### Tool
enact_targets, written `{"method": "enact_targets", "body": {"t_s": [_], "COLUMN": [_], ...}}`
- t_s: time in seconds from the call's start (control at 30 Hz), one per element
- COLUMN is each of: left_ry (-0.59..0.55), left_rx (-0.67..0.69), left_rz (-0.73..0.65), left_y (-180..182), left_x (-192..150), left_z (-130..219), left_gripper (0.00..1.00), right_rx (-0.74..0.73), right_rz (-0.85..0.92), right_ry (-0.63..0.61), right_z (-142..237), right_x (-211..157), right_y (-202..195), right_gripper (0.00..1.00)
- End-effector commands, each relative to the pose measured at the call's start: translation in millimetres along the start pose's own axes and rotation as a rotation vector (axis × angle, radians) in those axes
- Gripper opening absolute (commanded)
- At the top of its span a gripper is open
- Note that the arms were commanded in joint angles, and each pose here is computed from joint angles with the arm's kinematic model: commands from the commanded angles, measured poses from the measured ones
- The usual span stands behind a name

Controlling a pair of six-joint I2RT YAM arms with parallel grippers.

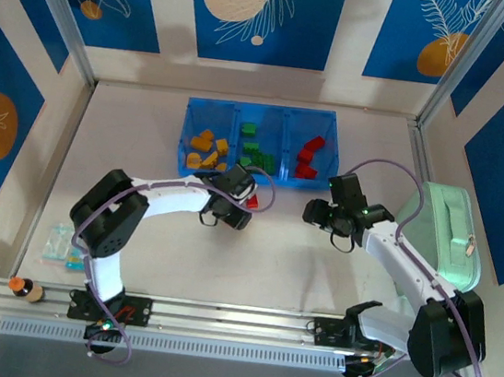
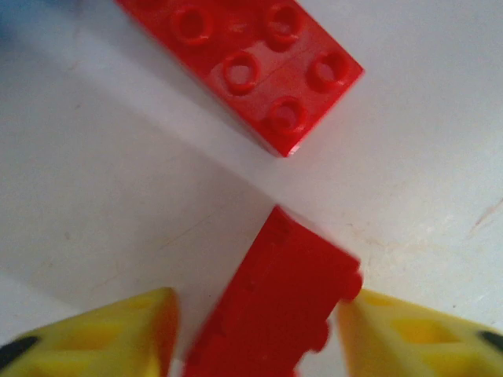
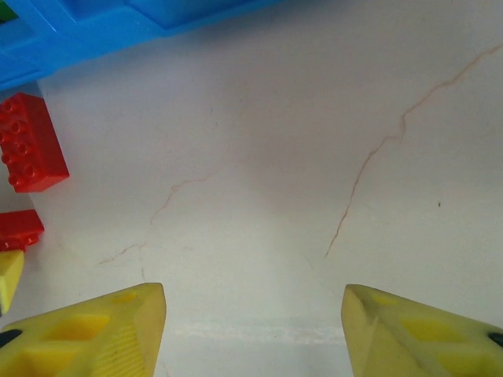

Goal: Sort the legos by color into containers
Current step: Pick up the lego from the center of the table, then place the lego in the container.

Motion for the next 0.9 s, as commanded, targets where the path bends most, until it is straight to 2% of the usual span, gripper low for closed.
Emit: {"method": "enact_targets", "body": {"t_s": [0.0,0.1,0.2,0.33,0.5,0.73,0.87], "left_ry": [0.046,0.061,0.011,-0.106,-0.214,-0.274,-0.269], "left_rx": [0.035,0.060,0.024,-0.041,-0.104,-0.079,-0.063], "left_rz": [-0.059,-0.071,-0.047,-0.024,-0.055,-0.104,-0.101], "left_y": [-8,-13,-21,-31,-42,-42,-35], "left_x": [1,3,16,47,102,181,215], "left_z": [0,2,13,43,73,83,66], "left_gripper": [0.41,0.27,0.20,0.19,0.20,0.22,0.23], "right_rx": [0.037,0.030,0.021,-0.005,0.031,0.014,0.023], "right_rz": [-0.034,-0.053,-0.073,-0.098,-0.122,-0.082,-0.087], "right_ry": [0.003,-0.008,-0.026,-0.036,-0.012,0.023,0.014], "right_z": [0,1,4,7,5,8,16], "right_x": [-8,-12,-15,-20,-32,-47,-49], "right_y": [-2,-10,-18,-31,-34,-31,-32], "right_gripper": [0.61,0.60,0.58,0.56,0.54,0.53,0.53]}}
Point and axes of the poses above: each hand's point on the last joint's axis, 136 mm out from that joint toward the fingers, its own z axis back along the fingers, its own y axis along the line the jaws close on, x = y × z, the point moved 3 cm from there along z, back along the fingers, and after that the axes turned 11 degrees about -z, right-handed, at the moved point
